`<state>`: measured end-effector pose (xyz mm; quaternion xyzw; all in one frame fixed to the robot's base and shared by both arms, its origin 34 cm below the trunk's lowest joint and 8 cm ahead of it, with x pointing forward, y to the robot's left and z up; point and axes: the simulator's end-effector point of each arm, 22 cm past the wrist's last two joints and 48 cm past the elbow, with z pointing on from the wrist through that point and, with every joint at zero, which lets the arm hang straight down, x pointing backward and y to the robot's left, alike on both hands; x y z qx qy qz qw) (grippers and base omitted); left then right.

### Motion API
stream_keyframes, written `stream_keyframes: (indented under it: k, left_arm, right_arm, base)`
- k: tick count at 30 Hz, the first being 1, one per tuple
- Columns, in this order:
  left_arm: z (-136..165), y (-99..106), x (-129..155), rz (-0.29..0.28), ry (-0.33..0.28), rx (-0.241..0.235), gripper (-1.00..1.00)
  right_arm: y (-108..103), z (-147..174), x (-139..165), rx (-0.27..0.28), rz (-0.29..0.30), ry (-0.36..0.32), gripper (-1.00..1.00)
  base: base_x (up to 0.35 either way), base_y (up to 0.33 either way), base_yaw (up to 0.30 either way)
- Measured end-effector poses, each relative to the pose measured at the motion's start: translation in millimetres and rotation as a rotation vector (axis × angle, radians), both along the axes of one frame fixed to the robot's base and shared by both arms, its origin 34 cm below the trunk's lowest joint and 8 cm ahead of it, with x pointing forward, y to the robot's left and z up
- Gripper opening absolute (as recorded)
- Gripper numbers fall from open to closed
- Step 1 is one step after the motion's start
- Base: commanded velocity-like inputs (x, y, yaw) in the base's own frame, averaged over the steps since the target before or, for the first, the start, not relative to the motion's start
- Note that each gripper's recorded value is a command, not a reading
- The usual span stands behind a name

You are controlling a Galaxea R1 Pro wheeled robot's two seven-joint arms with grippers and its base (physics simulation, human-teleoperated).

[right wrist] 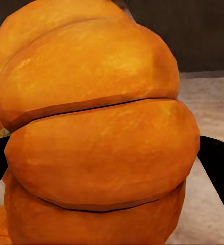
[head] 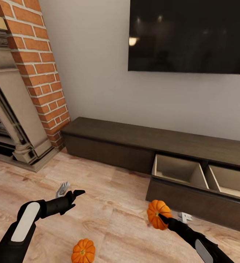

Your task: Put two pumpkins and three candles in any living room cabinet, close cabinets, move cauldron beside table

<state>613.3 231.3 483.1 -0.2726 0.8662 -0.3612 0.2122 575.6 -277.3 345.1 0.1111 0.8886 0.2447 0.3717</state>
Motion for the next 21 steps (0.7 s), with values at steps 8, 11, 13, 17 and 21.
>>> stream_keyframes:
  k: [8,11,13,17,21]
  left_arm:
    - [-18,-7,-4,-0.008,-0.020,-0.065,1.00]
    - [-28,7,-7,-0.001,-0.011,-0.050,1.00]
    - [-43,17,-13,0.011,0.016,-0.041,1.00]
    - [-71,30,-20,0.051,0.046,-0.019,1.00]
    - [-98,45,-32,0.073,0.088,0.002,1.00]
  right_arm:
    - [31,6,-5,0.129,0.102,-0.071,-1.00]
    - [33,0,-7,0.135,0.109,-0.074,-1.00]
    - [33,-4,-8,0.140,0.108,-0.074,-1.00]
    - [35,-11,-11,0.153,0.109,-0.074,-1.00]
    - [36,-19,-13,0.161,0.114,-0.077,-1.00]
  base:
    - [0.000,0.000,0.000]
    - [0.000,0.000,0.000]
    - [0.000,0.000,0.000]
    - [0.000,0.000,0.000]
    - [0.000,0.000,0.000]
